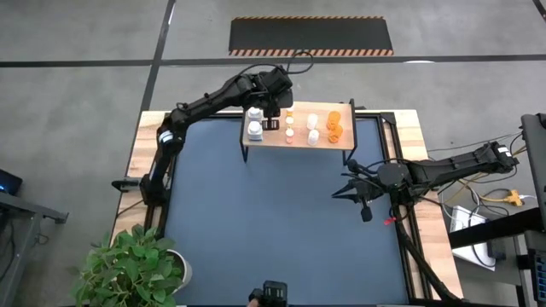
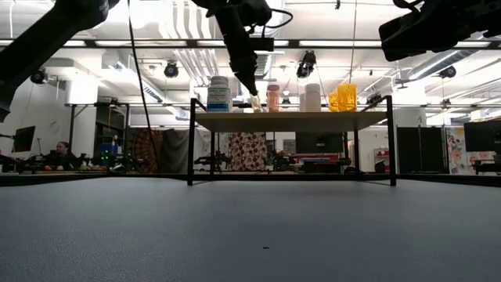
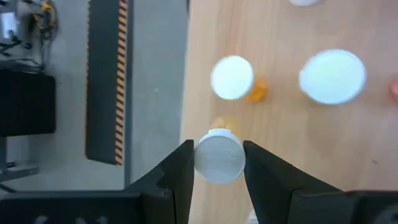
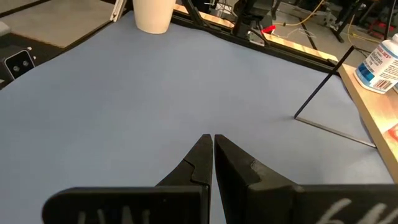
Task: Pick and place medicine bottles onto shelf by color
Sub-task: Put the yellow pill bottle on the shelf
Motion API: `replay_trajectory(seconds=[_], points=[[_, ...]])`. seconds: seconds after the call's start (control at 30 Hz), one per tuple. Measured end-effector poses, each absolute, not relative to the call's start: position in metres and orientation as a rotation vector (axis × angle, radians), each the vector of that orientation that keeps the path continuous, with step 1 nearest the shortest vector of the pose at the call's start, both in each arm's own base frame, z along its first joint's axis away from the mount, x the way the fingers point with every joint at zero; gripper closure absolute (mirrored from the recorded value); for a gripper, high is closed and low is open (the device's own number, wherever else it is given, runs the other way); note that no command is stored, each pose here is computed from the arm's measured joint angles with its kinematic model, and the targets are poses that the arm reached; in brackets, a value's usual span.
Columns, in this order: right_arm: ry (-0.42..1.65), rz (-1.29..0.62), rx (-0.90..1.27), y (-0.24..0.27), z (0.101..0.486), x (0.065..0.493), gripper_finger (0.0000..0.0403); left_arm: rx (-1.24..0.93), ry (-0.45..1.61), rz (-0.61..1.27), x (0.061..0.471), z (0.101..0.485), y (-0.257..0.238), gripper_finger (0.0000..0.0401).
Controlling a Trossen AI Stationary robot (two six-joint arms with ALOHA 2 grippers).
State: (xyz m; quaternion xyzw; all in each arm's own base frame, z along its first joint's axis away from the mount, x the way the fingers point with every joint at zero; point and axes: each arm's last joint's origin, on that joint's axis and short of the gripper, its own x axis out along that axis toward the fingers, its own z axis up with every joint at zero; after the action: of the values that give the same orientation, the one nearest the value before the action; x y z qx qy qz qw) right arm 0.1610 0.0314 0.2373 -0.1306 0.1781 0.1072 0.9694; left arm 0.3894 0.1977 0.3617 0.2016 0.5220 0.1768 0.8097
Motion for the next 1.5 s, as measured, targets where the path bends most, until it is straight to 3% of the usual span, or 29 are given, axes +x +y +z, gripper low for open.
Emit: replay_trajectory(seconds=[0.9, 1.5], points=[[0.365, 0.214, -0.245, 0.031, 0.237, 0.161, 0.0394, 0.347, 1.136, 0.393, 0.388, 0.355, 0.196, 0.0291], [0.366, 0.214, -0.247, 0.031, 0.237, 0.161, 0.0394, 0.329, 1.159, 0.390, 0.391, 0.339, 0.198, 0.0239]])
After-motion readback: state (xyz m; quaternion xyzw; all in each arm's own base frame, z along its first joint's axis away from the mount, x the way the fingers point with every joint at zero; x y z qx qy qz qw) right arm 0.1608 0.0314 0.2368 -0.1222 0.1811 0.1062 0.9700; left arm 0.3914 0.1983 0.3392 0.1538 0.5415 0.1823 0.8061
